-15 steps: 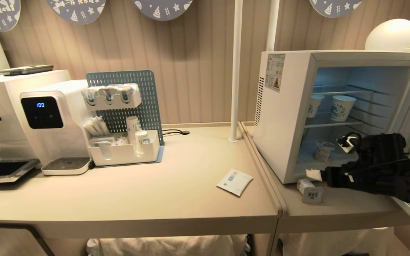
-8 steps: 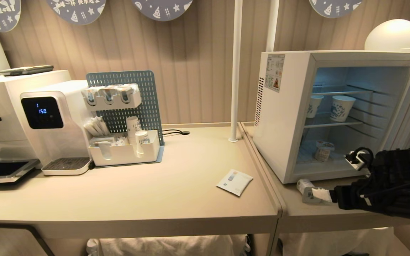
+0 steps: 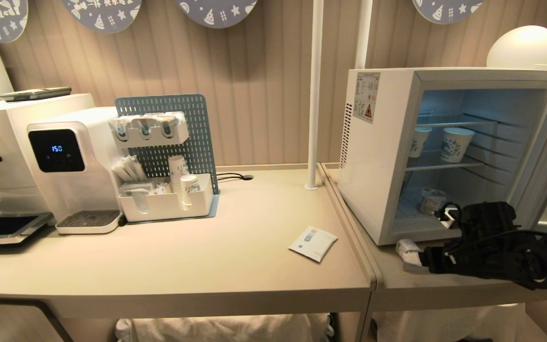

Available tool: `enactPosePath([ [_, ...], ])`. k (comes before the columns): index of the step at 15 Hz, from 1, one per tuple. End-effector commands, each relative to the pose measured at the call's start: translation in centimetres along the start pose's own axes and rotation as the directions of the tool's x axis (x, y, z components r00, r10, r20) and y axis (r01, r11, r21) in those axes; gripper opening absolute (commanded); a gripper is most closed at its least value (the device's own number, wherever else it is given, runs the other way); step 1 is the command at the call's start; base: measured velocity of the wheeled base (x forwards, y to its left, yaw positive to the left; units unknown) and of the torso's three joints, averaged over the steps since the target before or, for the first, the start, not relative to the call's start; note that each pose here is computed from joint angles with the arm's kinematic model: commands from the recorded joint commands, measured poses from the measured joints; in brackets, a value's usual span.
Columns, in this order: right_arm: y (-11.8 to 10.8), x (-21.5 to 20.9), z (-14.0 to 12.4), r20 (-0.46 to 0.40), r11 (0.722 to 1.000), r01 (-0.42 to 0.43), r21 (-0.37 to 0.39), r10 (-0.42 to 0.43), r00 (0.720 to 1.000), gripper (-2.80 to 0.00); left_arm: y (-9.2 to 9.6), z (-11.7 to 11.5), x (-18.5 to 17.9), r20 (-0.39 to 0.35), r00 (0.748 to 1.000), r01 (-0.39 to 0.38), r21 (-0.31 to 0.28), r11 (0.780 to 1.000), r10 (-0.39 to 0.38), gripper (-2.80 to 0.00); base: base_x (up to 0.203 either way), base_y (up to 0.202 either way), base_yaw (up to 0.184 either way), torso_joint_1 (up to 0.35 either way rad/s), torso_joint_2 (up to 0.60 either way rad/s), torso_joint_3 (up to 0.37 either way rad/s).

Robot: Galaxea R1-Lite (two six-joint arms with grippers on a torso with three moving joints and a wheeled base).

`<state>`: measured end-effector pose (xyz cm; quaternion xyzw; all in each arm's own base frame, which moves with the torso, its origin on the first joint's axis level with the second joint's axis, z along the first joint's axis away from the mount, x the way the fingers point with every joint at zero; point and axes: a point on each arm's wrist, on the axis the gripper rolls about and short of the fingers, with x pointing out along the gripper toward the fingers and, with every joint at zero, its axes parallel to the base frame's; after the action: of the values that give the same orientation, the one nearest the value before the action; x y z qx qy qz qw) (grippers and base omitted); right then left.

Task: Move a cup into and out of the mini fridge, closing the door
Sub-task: Put the yoghurt in the freezer

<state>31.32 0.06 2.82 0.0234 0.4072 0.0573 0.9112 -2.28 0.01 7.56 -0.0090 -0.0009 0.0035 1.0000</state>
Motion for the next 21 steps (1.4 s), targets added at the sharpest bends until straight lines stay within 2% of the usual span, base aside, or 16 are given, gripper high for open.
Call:
enactPosePath([
  [1, -0.5, 2.7, -0.3, -0.037, 1.000, 0.012, 0.008, -0.011, 0.999, 0.00, 0.0, -0.1, 0.0, -0.003, 1.000, -0.001, 0.000, 1.000, 0.001, -2.80, 0.000, 0.000, 0.000, 0.000, 0.00, 0.000],
  [6, -1.5, 4.5, 0.8, -0.017, 0.999, 0.030, 0.022, -0.029, 0.999, 0.00, 0.0, -0.1, 0.0, -0.003, 1.000, -0.001, 0.000, 1.000, 0.001, -2.80, 0.000, 0.000, 0.000, 0.000, 0.00, 0.000],
  [20, -1.5, 5.5, 0.4, -0.030, 0.999, 0.029, 0.023, -0.029, 0.999, 0.00, 0.0, 0.0, 0.0, -0.002, 1.000, -0.001, 0.000, 1.000, 0.001, -2.80, 0.000, 0.000, 0.000, 0.000, 0.00, 0.000],
  [21, -1.6, 5.5, 0.5, -0.025, 0.999, 0.029, 0.028, -0.028, 0.999, -2.80, 0.0, -0.1, 0.0, -0.003, 1.000, -0.001, 0.000, 1.000, 0.001, -2.80, 0.000, 0.000, 0.000, 0.000, 0.00, 0.000],
])
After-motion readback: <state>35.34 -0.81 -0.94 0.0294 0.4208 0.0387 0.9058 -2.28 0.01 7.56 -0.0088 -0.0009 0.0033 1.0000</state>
